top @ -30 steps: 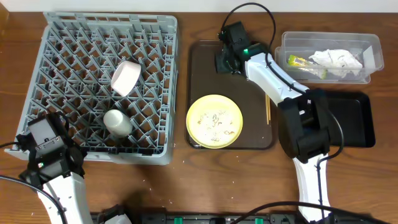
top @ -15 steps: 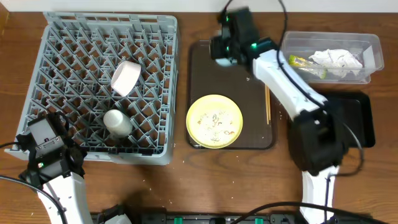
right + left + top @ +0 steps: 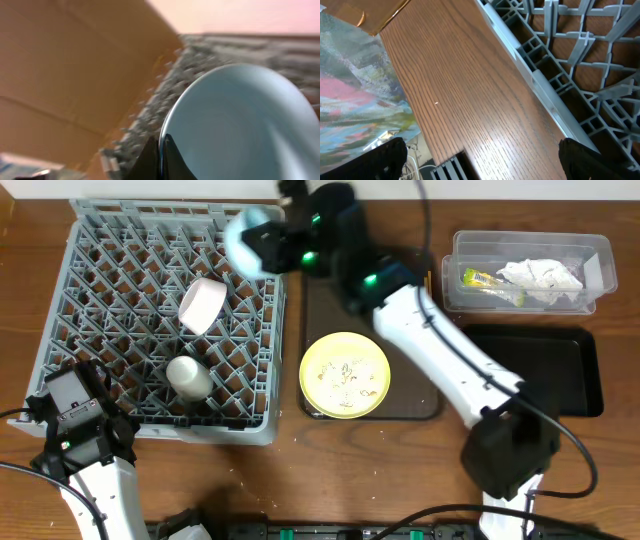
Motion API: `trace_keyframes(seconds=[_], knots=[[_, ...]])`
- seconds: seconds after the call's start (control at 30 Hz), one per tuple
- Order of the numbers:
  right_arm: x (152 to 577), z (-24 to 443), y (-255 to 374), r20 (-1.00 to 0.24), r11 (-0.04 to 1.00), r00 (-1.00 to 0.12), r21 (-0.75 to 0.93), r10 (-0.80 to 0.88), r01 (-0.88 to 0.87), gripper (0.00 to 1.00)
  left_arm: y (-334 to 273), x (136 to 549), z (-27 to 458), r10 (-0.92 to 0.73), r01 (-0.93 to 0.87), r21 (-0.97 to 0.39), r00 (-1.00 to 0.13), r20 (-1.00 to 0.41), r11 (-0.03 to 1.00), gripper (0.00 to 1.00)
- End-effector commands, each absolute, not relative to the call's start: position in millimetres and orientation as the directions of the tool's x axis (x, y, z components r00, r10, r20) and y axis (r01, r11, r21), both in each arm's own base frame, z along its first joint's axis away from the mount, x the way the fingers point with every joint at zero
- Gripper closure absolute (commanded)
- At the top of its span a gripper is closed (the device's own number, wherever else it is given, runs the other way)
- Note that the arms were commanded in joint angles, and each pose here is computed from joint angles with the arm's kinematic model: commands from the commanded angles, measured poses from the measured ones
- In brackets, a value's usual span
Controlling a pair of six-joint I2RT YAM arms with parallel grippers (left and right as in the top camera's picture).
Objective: Sort waste into correct bins and load items into the dishwasher
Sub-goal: 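Carry the light-blue bowl left and insert it into the rack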
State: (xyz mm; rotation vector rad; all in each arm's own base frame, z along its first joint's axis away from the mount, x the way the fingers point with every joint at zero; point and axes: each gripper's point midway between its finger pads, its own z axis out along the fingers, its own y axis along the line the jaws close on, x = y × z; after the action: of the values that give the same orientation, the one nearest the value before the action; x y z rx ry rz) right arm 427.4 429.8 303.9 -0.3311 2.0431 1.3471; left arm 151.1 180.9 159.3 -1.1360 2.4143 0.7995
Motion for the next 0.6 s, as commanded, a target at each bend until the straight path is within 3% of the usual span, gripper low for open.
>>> trace_keyframes(seconds=[0.0, 0.17, 0.4, 0.57], knots=[[396, 290, 468, -0.538, 0.369, -0.835, 0.803, 0.114, -0.467, 0.99, 185, 150, 168, -0.573, -0.786, 0.356, -0.614, -0.543, 0.505, 0.02], [374, 267, 501, -0.426, 0.317, -0.9, 0.869, 0.089, -0.38, 0.99, 185, 150, 168, -0.573, -0.786, 0.356, -0.614, -0.543, 0.505, 0.02], [376, 268, 529, -0.266, 0.088, -0.959, 0.962, 0.098, -0.258, 0.99, 185, 150, 168, -0.573, -0.786, 0.356, -0.614, -0.543, 0.505, 0.02], [403, 287, 522, -0.298, -0.037, -0.933, 0.95, 0.204, -0.311, 0.99, 185, 150, 168, -0.573, -0.786, 0.356, -0.614, -0.543, 0.505, 0.02]])
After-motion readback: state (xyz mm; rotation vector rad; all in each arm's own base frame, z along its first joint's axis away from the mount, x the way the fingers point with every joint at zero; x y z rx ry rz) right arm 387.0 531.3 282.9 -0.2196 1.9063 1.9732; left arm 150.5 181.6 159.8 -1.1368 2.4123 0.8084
